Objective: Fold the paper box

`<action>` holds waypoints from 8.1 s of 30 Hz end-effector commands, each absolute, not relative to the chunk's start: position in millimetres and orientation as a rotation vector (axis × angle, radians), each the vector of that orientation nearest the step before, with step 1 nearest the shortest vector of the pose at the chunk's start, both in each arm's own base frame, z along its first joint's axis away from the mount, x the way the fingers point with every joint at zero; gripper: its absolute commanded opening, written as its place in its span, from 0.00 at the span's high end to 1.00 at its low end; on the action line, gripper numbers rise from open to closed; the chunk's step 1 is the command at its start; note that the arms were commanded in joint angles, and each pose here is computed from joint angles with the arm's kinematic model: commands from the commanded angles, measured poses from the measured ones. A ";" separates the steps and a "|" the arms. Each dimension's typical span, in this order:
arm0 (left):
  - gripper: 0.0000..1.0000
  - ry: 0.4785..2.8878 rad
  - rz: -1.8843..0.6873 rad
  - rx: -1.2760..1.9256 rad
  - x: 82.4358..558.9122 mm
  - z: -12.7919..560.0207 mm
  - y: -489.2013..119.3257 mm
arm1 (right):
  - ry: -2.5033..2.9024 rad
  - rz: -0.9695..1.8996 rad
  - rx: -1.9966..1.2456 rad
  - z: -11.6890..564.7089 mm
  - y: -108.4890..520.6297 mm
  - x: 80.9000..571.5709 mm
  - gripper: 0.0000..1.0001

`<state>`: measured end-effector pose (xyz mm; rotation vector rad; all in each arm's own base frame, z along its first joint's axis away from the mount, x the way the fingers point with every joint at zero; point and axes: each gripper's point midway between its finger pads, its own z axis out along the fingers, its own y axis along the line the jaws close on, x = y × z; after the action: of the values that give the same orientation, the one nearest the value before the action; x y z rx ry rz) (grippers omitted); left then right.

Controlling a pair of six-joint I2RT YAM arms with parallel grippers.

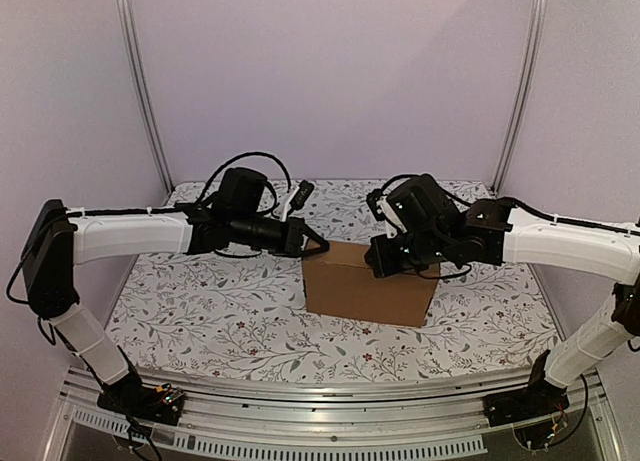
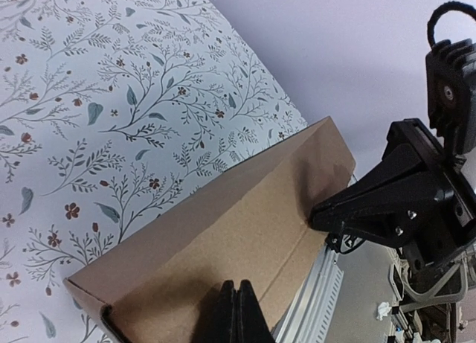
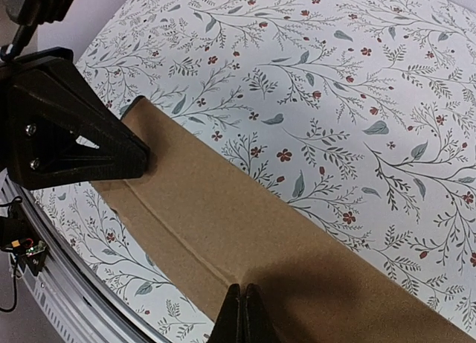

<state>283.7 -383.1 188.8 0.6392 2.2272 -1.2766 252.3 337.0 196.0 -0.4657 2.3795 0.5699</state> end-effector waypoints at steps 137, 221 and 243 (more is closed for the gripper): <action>1.00 2.264 -0.655 0.652 308.1 237.3 -346.1 | 2.397 0.827 0.270 0.0 364.7 301.5 1.00; 0.96 2.376 -0.572 0.387 333.1 170.3 -288.2 | 2.478 0.075 -0.004 18.4 186.9 278.6 1.00; 1.00 2.541 -0.606 0.317 347.3 67.8 -290.5 | 2.546 0.530 -0.046 50.9 260.6 261.7 1.00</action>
<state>343.1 -282.1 77.8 0.3169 2.5341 -0.5444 256.2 239.6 46.4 -0.0762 2.5460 0.4443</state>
